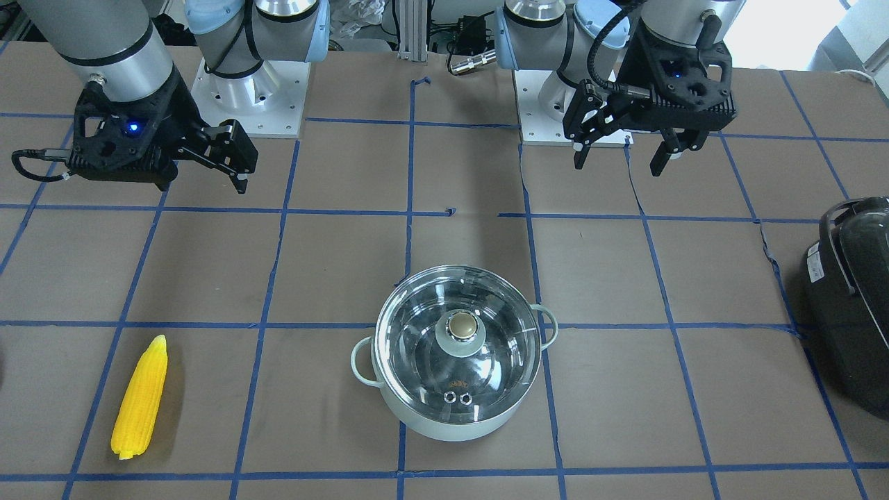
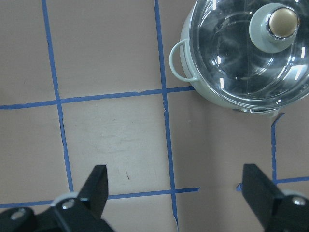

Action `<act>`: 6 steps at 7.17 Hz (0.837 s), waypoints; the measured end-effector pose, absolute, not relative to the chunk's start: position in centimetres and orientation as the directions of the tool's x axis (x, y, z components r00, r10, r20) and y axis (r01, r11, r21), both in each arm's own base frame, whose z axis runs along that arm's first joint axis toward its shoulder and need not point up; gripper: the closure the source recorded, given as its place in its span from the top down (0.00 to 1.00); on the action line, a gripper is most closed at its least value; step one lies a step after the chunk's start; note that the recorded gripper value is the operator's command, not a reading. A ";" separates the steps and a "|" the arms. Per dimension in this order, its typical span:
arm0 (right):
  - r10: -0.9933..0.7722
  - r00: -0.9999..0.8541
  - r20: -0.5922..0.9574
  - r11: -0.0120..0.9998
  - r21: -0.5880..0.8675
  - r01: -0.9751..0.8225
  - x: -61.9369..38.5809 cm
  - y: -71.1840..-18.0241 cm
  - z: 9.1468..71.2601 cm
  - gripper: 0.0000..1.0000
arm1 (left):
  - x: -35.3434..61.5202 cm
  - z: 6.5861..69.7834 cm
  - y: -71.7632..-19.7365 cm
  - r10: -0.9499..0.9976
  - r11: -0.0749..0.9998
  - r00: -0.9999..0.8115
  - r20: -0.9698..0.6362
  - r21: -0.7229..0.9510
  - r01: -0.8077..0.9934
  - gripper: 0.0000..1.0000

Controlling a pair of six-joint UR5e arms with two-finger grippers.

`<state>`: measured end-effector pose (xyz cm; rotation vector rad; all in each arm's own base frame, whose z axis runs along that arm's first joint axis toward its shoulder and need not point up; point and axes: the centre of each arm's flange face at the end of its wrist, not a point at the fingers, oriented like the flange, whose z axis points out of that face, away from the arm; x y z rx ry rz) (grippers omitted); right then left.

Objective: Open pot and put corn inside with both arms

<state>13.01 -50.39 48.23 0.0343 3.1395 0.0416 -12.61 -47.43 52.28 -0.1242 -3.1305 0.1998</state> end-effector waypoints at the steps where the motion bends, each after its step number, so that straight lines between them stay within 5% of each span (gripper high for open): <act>1: 0.020 -1.000 0.009 0.999 0.027 0.020 12.9 -50.4 48.2 1.00 | -12.6 52.2 -47.3 0.079 0.989 -0.997 -0.002 -0.126 0.079 1.00; 6: 0.007 -0.999 0.036 1.000 0.025 0.007 12.7 -50.4 48.2 1.00 | -12.7 52.0 -47.2 0.081 0.989 -0.997 0.001 -0.126 0.080 1.00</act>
